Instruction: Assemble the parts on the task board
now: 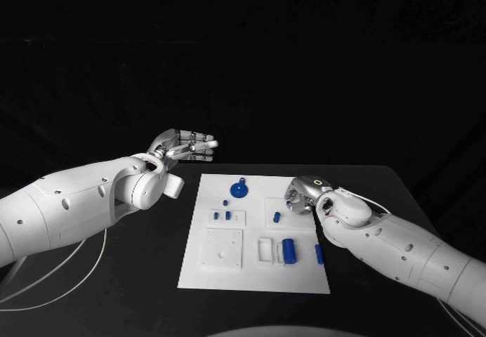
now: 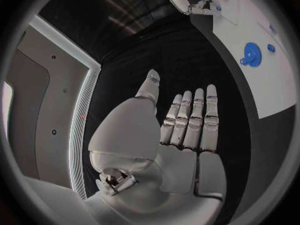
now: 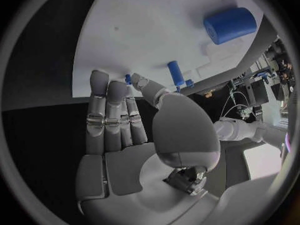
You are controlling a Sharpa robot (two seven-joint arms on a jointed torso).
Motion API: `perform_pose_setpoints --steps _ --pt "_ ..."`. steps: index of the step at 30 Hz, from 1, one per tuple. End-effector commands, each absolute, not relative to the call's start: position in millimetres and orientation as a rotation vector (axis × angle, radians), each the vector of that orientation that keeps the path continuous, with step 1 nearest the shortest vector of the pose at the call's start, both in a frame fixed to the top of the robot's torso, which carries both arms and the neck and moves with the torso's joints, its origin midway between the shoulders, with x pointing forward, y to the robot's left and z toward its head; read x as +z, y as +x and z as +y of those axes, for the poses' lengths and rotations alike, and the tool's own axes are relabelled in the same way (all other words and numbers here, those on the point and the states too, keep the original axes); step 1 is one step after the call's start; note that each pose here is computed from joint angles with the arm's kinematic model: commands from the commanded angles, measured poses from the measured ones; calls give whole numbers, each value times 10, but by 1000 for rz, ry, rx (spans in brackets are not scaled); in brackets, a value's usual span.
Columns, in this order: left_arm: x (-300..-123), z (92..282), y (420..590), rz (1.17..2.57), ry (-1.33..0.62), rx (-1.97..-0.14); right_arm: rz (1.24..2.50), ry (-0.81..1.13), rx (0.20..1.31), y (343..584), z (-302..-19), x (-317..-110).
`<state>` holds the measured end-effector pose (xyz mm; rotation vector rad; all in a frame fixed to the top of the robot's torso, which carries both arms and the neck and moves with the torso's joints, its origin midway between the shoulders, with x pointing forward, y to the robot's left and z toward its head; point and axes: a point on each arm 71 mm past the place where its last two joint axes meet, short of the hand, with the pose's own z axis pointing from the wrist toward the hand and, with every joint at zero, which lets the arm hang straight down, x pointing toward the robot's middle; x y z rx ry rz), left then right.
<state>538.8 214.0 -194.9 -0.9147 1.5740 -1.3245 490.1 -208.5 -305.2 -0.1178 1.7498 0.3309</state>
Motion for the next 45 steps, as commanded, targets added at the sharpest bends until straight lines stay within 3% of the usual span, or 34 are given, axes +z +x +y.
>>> perform_pose_setpoints --steps 1,25,38,45 --pt "-1925 2104 5385 1571 -909 -1360 1747 -137 332 4893 -2068 -3073" --pt "-1934 2053 5362 1592 -930 -1372 1748 -157 307 4860 -2019 -3165" --pt "-1947 2107 5399 1590 -942 -1352 1667 -151 273 4841 -2011 -3035" --pt "-1954 2124 5418 1588 -947 -1342 1646 -116 298 4886 -2024 -2846"
